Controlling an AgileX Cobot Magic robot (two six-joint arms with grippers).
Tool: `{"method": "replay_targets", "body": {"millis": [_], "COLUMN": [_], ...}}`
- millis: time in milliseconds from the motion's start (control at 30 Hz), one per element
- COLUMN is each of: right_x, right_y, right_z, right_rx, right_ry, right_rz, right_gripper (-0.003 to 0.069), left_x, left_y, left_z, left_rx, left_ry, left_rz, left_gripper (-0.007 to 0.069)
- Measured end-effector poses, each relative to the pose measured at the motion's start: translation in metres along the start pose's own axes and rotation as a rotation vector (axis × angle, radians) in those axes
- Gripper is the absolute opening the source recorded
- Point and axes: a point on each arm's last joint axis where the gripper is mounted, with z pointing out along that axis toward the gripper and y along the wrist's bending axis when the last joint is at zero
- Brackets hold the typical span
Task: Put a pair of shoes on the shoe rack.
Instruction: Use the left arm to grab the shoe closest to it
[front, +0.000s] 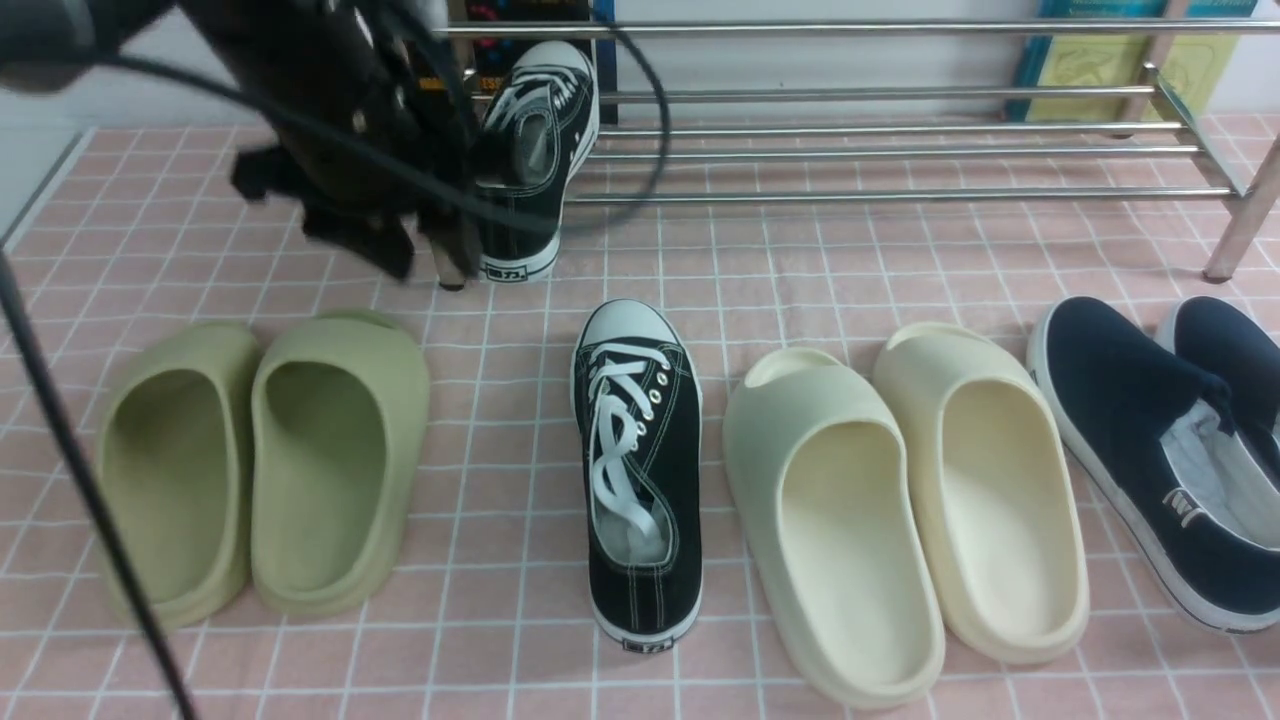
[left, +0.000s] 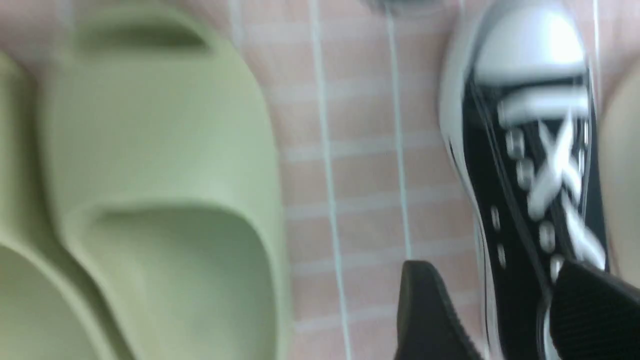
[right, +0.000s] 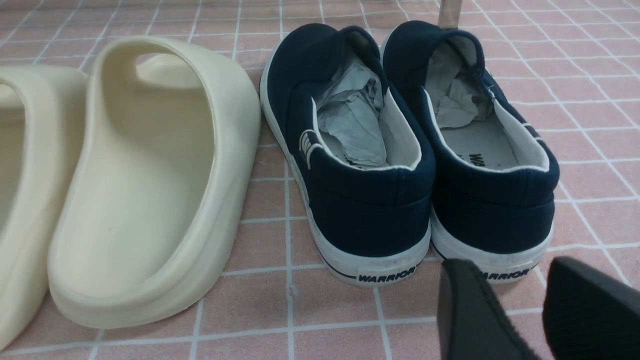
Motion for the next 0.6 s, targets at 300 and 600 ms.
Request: {"method": "replay_targets", "body": {"millis": [300, 600], "right_x": [0.0, 0.0], "right_y": [0.0, 0.0], "right_z": [0.0, 0.0], "right_rx": [0.0, 0.0], "right_ry": [0.0, 0.0], "right_rz": [0.0, 0.0], "right_gripper": [0.024, 0.024], "left_x": [0.081, 0.08], "left_y": [-0.059, -0.059], "left_z": [0.054, 0.101], "left_rx": [0.085, 0.04], "left_ry": [0.033, 0.068], "left_rz": [0.09, 0.069], "left_gripper": [0.0377, 0.0371]}}
